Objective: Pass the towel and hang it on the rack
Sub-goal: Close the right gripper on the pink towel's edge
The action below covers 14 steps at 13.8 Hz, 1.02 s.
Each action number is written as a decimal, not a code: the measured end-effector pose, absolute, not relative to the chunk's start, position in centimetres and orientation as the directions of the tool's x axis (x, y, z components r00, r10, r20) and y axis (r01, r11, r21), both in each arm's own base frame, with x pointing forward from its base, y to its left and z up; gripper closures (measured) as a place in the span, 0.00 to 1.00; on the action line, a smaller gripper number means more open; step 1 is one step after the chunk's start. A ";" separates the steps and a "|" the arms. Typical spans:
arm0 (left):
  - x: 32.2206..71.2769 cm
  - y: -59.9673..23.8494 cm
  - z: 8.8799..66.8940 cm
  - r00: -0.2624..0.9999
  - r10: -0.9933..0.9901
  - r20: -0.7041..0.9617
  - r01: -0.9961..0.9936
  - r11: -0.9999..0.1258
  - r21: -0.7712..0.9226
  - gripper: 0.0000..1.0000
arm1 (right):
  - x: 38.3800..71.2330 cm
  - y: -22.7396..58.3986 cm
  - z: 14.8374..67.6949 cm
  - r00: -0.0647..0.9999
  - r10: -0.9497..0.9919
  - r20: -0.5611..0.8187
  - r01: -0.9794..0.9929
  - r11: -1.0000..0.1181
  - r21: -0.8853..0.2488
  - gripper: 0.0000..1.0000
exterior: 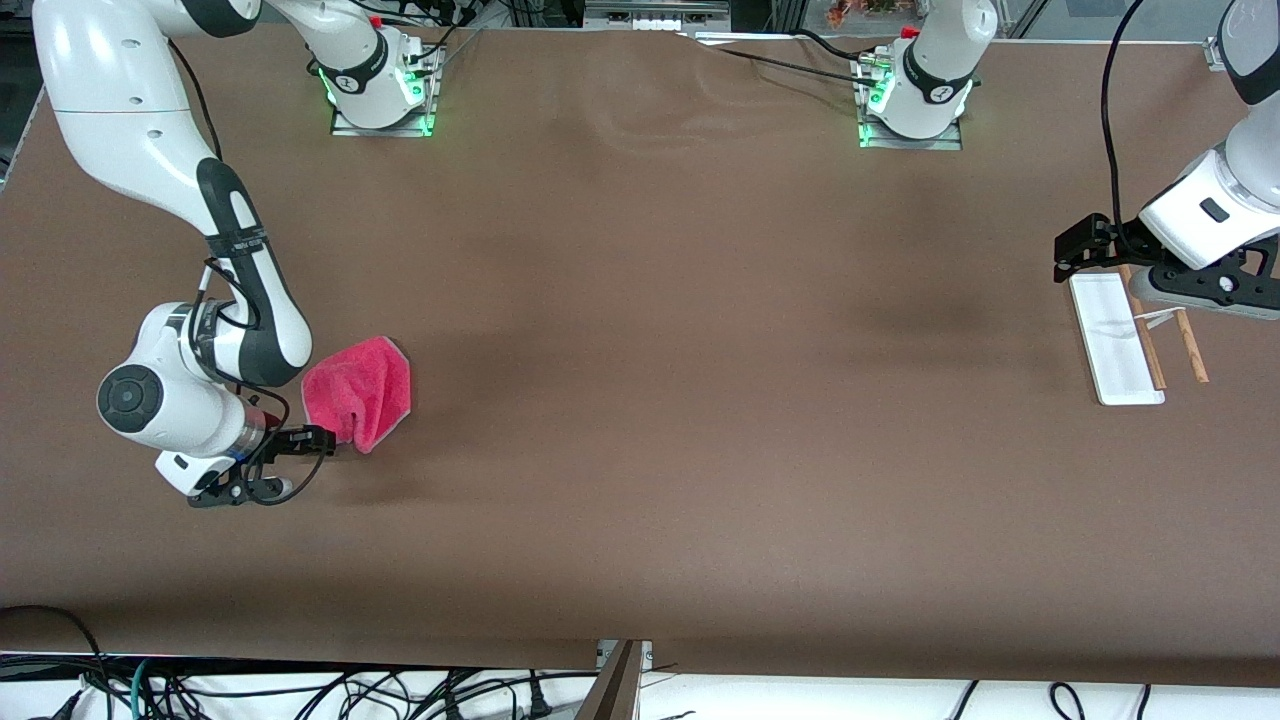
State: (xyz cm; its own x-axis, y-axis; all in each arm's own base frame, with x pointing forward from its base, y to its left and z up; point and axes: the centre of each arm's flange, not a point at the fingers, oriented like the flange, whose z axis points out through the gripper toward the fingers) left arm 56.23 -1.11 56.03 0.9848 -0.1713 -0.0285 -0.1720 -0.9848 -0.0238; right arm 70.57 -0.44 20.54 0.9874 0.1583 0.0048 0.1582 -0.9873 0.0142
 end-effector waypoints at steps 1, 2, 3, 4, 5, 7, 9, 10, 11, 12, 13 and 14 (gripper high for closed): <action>56.2 -1.1 56.0 0.985 -0.171 -0.028 -0.172 -0.985 -0.024 0.00 | 70.5 -0.5 20.4 0.987 0.161 0.002 0.161 -0.987 0.014 0.00; 56.2 -1.1 56.0 0.985 -0.171 -0.028 -0.172 -0.985 -0.024 0.00 | 70.5 -0.5 20.2 0.987 0.162 -0.001 0.162 -0.987 0.013 0.00; 56.2 -1.1 56.0 0.985 -0.171 -0.028 -0.172 -0.985 -0.024 0.00 | 70.4 -0.5 20.0 0.987 0.162 -0.004 0.162 -0.987 0.013 0.00; 56.2 -1.1 56.0 0.985 -0.171 -0.028 -0.172 -0.985 -0.024 0.00 | 70.3 -0.5 19.8 0.987 0.162 -0.008 0.162 -0.987 0.012 0.00; 56.2 -1.1 56.0 0.985 -0.171 -0.028 -0.171 -0.985 -0.024 0.00 | 70.3 -0.5 19.5 0.987 0.162 -0.012 0.162 -0.987 0.011 0.00; 56.2 -1.0 56.0 0.985 -0.170 -0.028 -0.171 -0.985 -0.024 0.00 | 70.1 -0.5 19.0 0.987 0.162 -0.021 0.162 -0.987 0.010 0.00; 56.2 -1.0 56.0 0.985 -0.170 -0.028 -0.171 -0.985 -0.024 0.00 | 70.0 -0.5 18.9 0.986 0.162 -0.024 0.162 -0.987 0.010 0.02; 56.2 -1.0 56.0 0.985 -0.170 -0.028 -0.171 -0.985 -0.024 0.00 | 70.0 -0.5 18.9 0.987 0.162 -0.024 0.162 -0.987 0.010 0.03; 56.2 -1.0 56.0 0.985 -0.170 -0.028 -0.171 -0.985 -0.024 0.00 | 70.0 -0.5 18.9 0.987 0.162 -0.024 0.162 -0.987 0.009 0.07; 56.2 -1.0 56.0 0.985 -0.170 -0.028 -0.171 -0.985 -0.024 0.00 | 70.0 -0.5 18.9 0.987 0.162 -0.025 0.162 -0.987 0.009 0.07; 56.2 -1.0 56.0 0.985 -0.170 -0.028 -0.171 -0.985 -0.024 0.00 | 70.0 -0.5 18.9 0.987 0.162 -0.025 0.162 -0.987 0.009 0.15; 56.2 -1.0 56.0 0.985 -0.170 -0.028 -0.171 -0.985 -0.024 0.00 | 70.0 -0.6 18.8 0.987 0.161 -0.026 0.161 -0.987 0.009 0.25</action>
State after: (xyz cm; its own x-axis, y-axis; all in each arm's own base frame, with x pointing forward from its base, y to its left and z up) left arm 56.23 -1.04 56.03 0.9850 -0.1700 -0.0285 -0.1707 -0.9850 -0.0238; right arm 69.95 -0.58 18.84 0.9866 0.1610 -0.0258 0.1613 -0.9869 0.0092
